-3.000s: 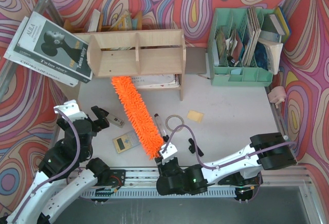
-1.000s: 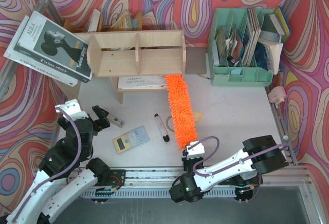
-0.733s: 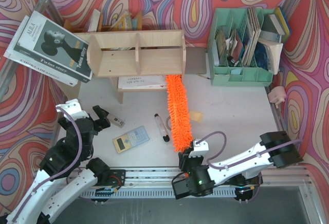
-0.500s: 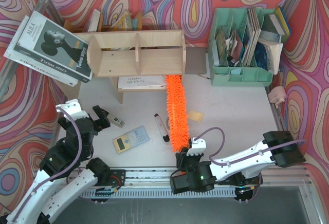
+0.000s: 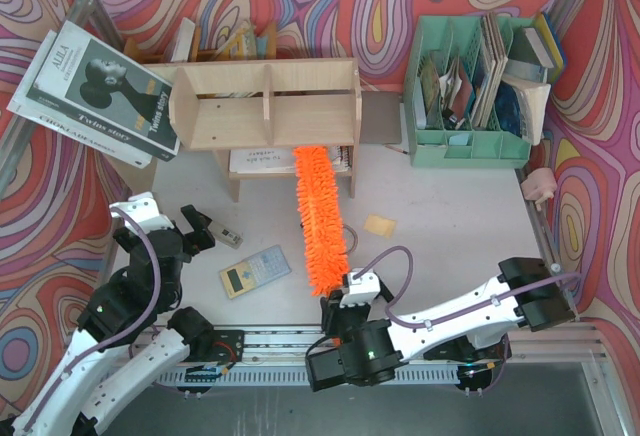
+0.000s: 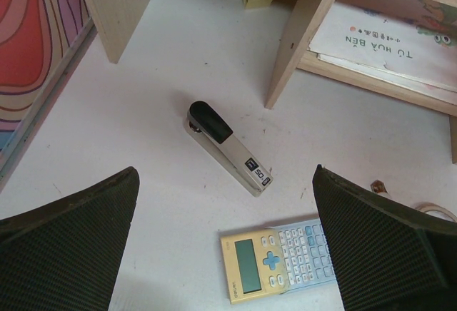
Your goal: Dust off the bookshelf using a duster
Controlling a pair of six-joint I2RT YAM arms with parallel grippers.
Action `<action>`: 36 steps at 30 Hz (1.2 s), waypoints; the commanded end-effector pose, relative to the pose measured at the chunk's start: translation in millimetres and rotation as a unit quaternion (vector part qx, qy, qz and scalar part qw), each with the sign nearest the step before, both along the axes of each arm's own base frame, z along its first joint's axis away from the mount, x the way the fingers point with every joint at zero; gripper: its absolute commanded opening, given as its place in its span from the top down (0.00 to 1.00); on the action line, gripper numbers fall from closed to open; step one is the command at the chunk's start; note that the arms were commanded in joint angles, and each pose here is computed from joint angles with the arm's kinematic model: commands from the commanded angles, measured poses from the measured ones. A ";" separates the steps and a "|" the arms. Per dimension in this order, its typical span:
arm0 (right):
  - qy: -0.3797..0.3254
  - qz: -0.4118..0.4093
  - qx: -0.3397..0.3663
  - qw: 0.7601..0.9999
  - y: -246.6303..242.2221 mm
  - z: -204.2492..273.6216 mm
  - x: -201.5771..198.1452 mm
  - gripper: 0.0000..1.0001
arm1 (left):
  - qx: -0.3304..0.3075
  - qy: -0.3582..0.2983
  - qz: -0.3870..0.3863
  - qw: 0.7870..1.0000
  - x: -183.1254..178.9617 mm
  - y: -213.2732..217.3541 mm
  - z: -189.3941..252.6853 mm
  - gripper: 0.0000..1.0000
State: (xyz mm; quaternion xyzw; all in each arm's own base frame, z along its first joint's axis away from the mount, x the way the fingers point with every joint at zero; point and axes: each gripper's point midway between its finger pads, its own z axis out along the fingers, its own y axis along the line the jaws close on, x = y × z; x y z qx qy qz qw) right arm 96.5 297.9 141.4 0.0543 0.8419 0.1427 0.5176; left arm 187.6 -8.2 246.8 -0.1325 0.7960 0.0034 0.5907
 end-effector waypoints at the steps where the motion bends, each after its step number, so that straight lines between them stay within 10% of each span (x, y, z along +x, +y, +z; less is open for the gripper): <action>1: -0.042 0.065 -0.010 0.997 25.6 10.1 2.4 1.00 | -0.004 -0.009 -0.003 1.000 0.4 -0.6 6.3 0.02; 14: -0.005 0.139 -0.030 0.990 74.7 10.0 3.3 1.00 | -0.007 -0.011 -0.001 1.000 -0.6 0.4 6.7 0.02; 28: 0.036 -0.033 -0.035 0.998 -19.7 11.4 31.1 1.00 | -0.008 -0.011 -0.002 1.000 -0.6 0.1 7.0 0.02; 36: 0.034 0.095 -0.022 0.995 56.8 18.0 28.6 1.00 | -0.006 -0.011 -0.001 1.000 -0.9 0.6 6.7 0.02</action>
